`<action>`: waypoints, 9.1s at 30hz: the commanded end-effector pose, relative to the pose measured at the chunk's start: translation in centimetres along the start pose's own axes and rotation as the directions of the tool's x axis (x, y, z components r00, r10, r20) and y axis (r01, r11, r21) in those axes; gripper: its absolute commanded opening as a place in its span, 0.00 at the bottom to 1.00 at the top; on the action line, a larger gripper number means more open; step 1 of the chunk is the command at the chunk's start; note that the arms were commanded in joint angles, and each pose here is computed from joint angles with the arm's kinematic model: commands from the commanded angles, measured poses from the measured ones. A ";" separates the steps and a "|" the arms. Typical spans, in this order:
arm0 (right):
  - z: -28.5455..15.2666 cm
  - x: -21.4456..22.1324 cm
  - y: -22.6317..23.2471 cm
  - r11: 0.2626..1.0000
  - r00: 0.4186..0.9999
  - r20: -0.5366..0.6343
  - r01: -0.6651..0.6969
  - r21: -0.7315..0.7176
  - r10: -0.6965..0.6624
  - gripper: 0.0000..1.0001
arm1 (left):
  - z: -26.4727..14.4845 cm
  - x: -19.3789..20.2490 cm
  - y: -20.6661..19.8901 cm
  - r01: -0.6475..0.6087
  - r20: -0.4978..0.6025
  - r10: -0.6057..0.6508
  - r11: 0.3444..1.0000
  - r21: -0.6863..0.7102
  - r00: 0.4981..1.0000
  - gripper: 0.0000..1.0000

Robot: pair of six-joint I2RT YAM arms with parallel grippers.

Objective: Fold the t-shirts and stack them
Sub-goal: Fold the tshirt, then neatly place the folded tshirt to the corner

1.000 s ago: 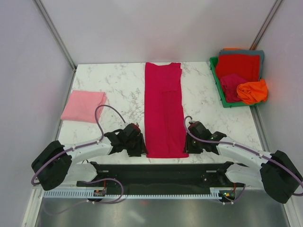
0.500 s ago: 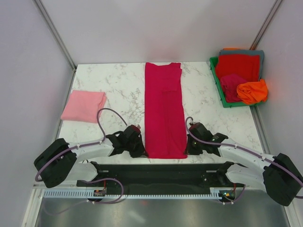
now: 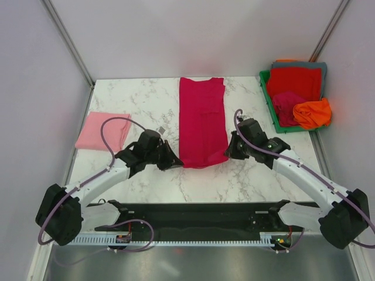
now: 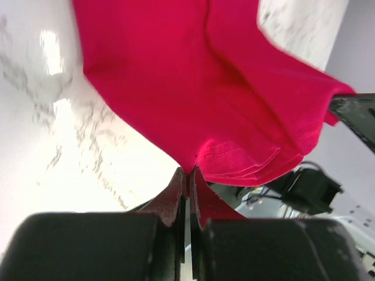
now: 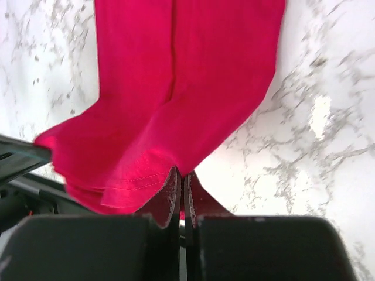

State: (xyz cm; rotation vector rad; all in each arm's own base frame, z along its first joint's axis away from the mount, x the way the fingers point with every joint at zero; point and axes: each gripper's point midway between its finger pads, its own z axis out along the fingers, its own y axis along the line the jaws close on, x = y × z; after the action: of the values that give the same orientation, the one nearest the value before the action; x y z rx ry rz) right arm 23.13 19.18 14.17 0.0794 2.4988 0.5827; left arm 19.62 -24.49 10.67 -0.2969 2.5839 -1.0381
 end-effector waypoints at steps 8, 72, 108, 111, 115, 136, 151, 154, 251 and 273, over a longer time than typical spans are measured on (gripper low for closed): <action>3.7 -9.4 -1.2 0.997 0.997 0.082 -0.009 0.077 0.003 0.00 | 0.2 -10.2 -3.4 -0.047 0.121 0.048 0.999 -0.006 0.991 0.02; 13.4 -3.4 -8.5 0.987 0.981 -0.107 -0.161 0.019 0.162 0.37 | 9.7 -9.6 5.6 0.003 -0.019 -0.005 0.992 -0.129 1.000 0.47; -1.9 -6.2 -3.2 0.993 0.993 0.098 -0.055 -0.101 0.064 0.00 | -2.4 -7.5 -2.1 -0.114 0.093 0.112 0.993 0.017 0.989 0.02; -1.3 -8.7 -2.6 0.995 0.993 0.108 -0.046 -0.089 0.056 0.00 | -2.6 -9.9 -3.0 -0.106 0.118 0.105 0.994 0.003 0.987 0.02; 0.3 -12.1 -2.4 0.997 0.991 0.120 -0.058 -0.052 0.064 0.00 | -1.1 -13.1 -3.4 -0.091 0.116 0.093 0.996 -0.021 0.989 0.02; 18.3 -28.9 -7.9 0.963 0.950 0.161 -0.270 -0.017 0.269 0.68 | 11.9 -34.1 -3.2 0.063 0.122 -0.073 0.995 0.083 0.990 0.74; 20.2 -25.3 -10.0 0.982 0.944 0.271 -0.175 -0.073 0.189 0.85 | 6.4 -33.4 3.7 -0.140 0.283 0.239 0.935 -0.327 0.929 0.97; 20.4 -24.8 -9.9 0.981 0.944 0.270 -0.167 -0.095 0.187 0.84 | 3.1 -32.4 6.4 -0.121 0.289 0.292 0.863 -0.491 0.911 0.96; 27.3 -23.7 -12.8 0.970 0.954 0.173 -0.238 -0.056 0.244 0.55 | 18.4 -32.5 2.4 -0.121 0.275 0.168 0.977 -0.178 0.947 0.64; 25.3 -27.4 -6.8 0.967 0.954 0.221 -0.159 -0.199 0.203 0.00 | 18.2 -34.9 -0.9 -0.135 0.329 0.146 0.989 -0.056 0.933 0.02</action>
State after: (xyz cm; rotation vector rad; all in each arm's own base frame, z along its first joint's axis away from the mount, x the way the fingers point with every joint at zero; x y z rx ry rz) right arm 60.77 15.93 2.80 0.3835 2.2567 0.8076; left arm 58.51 -25.74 3.34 -0.2850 2.3627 -0.8170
